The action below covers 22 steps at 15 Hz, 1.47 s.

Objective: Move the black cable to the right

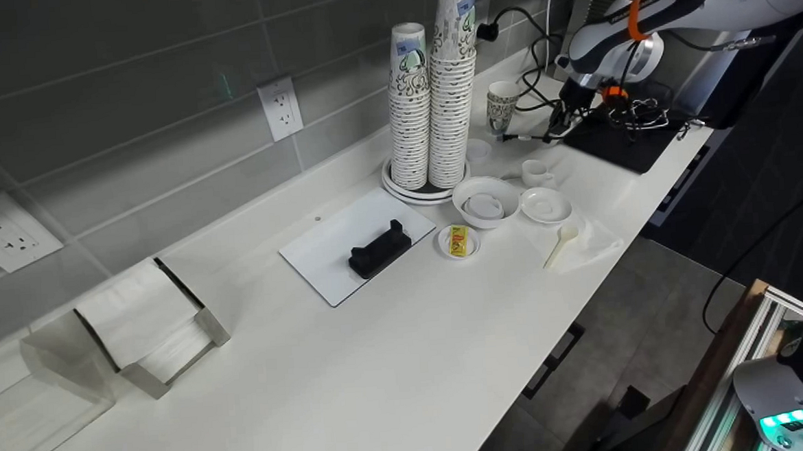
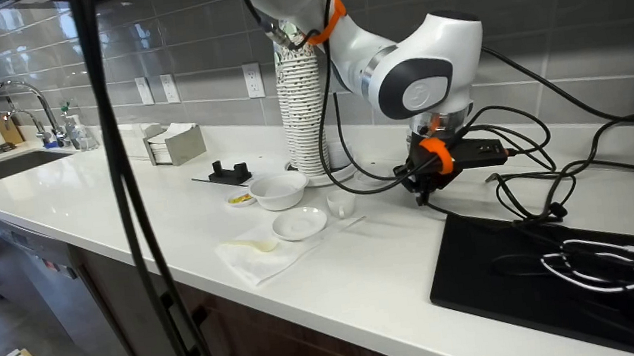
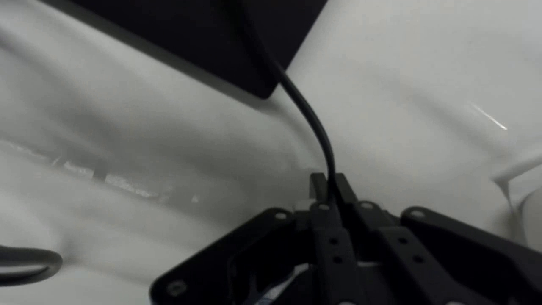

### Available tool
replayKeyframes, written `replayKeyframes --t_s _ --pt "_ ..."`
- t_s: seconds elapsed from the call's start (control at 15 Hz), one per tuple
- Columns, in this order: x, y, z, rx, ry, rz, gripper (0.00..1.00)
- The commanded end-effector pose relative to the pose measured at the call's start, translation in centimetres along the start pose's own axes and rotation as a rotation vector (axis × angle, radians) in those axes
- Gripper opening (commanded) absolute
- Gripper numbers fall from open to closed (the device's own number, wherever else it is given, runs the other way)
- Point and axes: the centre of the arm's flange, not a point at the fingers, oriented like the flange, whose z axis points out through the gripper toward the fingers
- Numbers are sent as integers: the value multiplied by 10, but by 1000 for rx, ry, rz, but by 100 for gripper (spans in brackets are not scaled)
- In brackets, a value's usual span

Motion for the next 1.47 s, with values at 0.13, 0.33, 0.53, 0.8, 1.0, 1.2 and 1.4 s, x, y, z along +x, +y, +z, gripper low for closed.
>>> replayKeyframes --t_s 0.13,0.33,0.53,0.8,1.0,1.2,1.4 --pt "-30 -7 -78 112 -48 118 1" --pt "-67 -10 -121 181 -96 150 1" --pt "-100 -6 -150 197 -96 277 1" --pt "-123 11 -168 121 -90 505 1" --pt "-125 23 -170 70 -49 647 1" --pt "-124 39 -169 4 5 780 1" --pt "-126 55 -163 -79 52 909 1"
